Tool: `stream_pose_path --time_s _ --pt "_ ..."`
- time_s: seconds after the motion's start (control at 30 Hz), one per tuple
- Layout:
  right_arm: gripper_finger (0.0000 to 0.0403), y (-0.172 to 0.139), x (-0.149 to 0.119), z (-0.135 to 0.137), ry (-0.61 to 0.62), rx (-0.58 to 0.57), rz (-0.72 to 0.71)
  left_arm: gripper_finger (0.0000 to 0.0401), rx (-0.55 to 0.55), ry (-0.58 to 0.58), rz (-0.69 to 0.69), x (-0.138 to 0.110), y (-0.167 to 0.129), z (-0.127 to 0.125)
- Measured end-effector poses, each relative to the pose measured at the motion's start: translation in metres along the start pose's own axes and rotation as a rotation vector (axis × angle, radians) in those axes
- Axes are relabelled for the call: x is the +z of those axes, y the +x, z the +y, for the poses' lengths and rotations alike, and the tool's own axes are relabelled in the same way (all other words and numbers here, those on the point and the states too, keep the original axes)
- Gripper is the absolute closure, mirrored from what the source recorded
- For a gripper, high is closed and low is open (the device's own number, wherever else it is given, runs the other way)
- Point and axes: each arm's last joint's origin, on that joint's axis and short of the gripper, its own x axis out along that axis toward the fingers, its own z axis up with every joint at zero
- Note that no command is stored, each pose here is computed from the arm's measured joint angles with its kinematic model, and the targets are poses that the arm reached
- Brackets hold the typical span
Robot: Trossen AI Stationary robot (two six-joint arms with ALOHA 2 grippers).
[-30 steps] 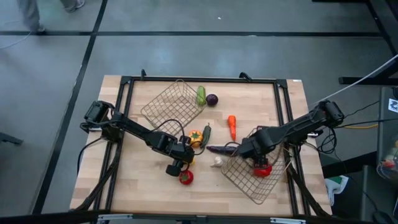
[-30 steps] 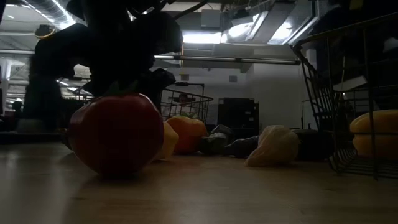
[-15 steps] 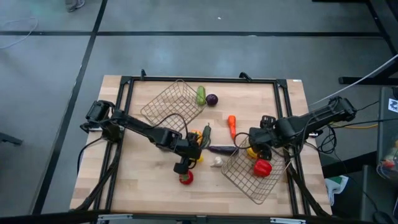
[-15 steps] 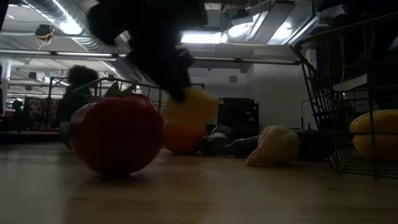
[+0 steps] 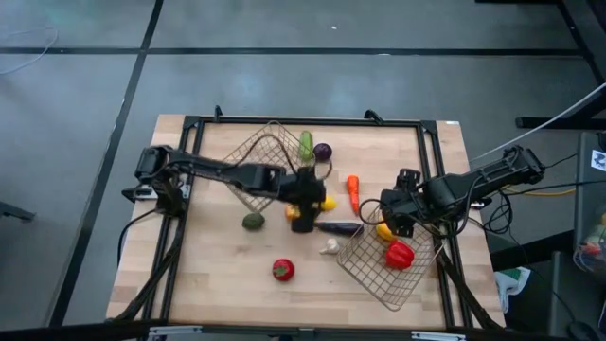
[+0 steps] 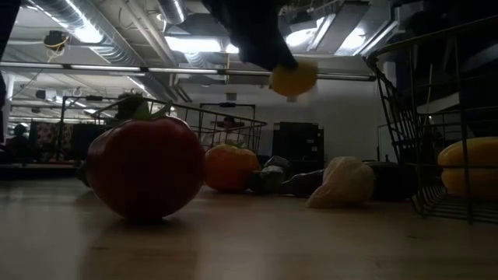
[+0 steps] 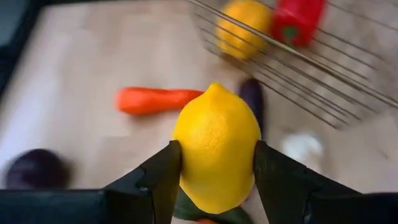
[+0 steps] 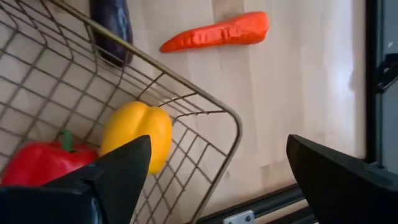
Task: Sort produce into baskets
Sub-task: Put the yellow lemon into the top basket
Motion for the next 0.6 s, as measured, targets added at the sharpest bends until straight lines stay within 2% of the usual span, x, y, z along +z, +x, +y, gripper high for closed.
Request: stream_pose_path --time_s 0.23,0.4,0.6 --pt "0.0033 0.000 0.000 -0.001 -0.043 -0.023 -0.011 0.0219 0.140 -0.091 0.058 0.009 -0.012 0.057" --pt "0.0033 0.000 0.001 -0.001 -0.078 -0.049 -0.024 0.0219 0.189 -0.145 0.176 0.001 -0.024 0.090" --pt "0.0033 0.002 0.006 -0.006 -0.114 -0.066 -0.044 0.0219 0.214 -0.196 0.352 -0.018 -0.032 0.114"
